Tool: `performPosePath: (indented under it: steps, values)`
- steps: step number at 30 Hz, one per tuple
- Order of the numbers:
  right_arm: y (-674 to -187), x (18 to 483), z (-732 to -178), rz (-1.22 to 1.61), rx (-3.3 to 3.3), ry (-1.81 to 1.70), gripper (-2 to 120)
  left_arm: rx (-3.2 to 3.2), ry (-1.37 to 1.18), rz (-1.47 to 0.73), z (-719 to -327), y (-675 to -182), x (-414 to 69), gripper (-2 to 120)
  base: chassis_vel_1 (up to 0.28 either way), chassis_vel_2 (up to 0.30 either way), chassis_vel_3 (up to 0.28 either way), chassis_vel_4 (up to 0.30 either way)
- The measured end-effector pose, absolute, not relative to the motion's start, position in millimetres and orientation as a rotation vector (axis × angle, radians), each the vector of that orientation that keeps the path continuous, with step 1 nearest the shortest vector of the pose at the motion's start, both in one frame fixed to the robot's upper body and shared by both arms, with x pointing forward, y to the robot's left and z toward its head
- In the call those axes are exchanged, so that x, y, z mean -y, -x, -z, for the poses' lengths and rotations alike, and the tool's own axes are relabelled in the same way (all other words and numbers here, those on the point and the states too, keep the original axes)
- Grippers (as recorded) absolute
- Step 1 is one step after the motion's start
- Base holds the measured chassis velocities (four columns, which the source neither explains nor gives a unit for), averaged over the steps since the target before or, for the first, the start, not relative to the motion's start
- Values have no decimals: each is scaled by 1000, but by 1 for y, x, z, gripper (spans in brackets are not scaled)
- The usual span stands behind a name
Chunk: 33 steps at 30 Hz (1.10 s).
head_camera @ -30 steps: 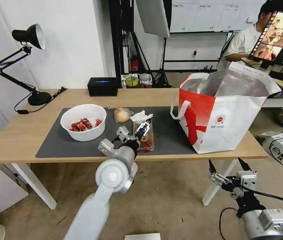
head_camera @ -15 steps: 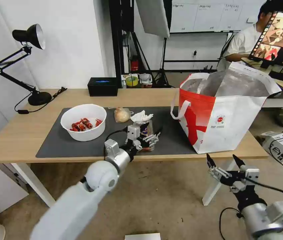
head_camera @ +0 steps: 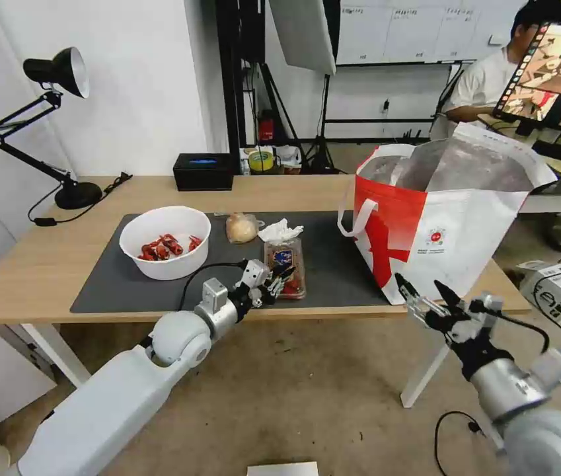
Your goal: Pick up the trash from the table and place it into the takeout bag.
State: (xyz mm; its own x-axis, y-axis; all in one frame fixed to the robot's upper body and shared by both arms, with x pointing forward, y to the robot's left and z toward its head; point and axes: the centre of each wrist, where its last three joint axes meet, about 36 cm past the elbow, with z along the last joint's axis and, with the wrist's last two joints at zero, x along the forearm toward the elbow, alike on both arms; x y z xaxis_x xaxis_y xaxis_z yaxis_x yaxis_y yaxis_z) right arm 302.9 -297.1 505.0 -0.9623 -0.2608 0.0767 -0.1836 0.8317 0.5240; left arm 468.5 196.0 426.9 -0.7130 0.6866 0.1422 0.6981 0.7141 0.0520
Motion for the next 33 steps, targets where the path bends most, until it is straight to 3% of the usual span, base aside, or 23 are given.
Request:
performPosePath:
  steps: [3,10,33]
  values:
    - [-327,296,-513,980,2738,-425,100,2798,1126,162,-423,-469,-198,0,0,0,0,0]
    - [-371,296,-520,1086,2576,-507,100,2793,1115,175,-415,-469,-200,0,0,0,0,0]
    - [-499,229,-519,882,2254,-533,100,2810,1081,163,-404,-466,-211,0,0,0,0,0]
